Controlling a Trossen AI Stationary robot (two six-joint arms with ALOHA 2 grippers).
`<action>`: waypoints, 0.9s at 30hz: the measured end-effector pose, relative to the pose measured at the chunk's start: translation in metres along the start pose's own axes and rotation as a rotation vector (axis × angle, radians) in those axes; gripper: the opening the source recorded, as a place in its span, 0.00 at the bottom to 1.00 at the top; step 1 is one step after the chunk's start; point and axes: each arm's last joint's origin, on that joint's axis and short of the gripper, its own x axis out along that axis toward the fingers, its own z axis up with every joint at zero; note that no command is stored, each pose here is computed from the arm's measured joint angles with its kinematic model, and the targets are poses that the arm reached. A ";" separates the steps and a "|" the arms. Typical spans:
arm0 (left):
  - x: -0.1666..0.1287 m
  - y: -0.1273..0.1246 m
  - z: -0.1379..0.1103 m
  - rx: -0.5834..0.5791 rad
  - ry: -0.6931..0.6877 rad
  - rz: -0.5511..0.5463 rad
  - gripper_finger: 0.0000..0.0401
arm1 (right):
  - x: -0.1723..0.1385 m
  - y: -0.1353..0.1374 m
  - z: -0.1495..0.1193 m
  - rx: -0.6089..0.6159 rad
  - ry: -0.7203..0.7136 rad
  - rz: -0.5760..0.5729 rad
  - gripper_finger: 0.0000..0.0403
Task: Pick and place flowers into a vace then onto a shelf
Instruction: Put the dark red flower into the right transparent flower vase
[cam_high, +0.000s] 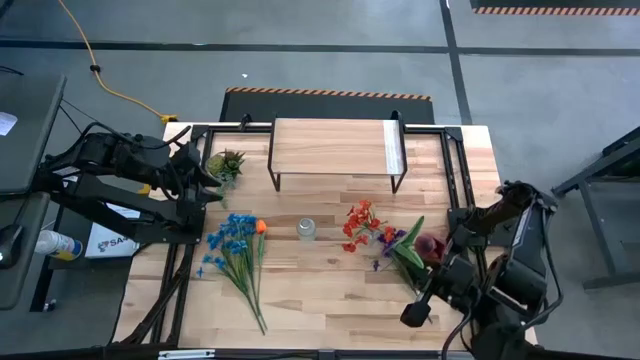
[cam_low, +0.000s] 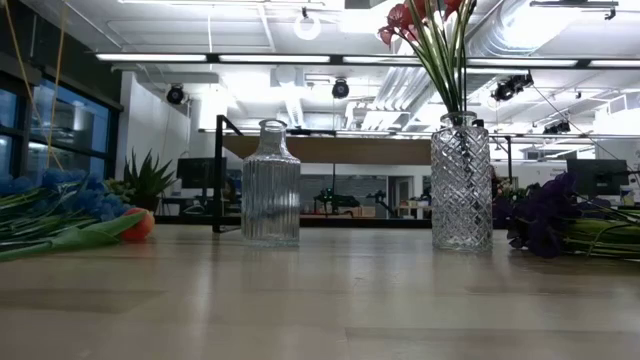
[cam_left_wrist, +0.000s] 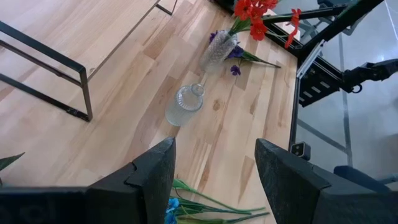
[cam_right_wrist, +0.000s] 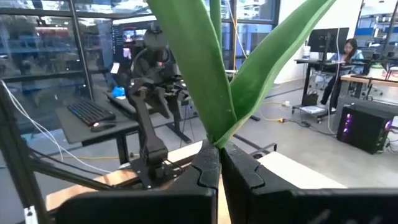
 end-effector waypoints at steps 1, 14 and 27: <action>0.000 0.000 0.000 0.000 0.002 -0.004 0.63 | 0.000 -0.003 0.002 -0.006 0.000 0.000 0.00; 0.000 0.000 0.000 -0.001 0.007 -0.010 0.63 | 0.007 -0.082 0.052 0.005 -0.001 -0.027 0.00; 0.000 -0.003 0.005 -0.004 -0.046 -0.042 0.63 | 0.039 -0.107 0.027 0.002 0.184 -0.023 0.00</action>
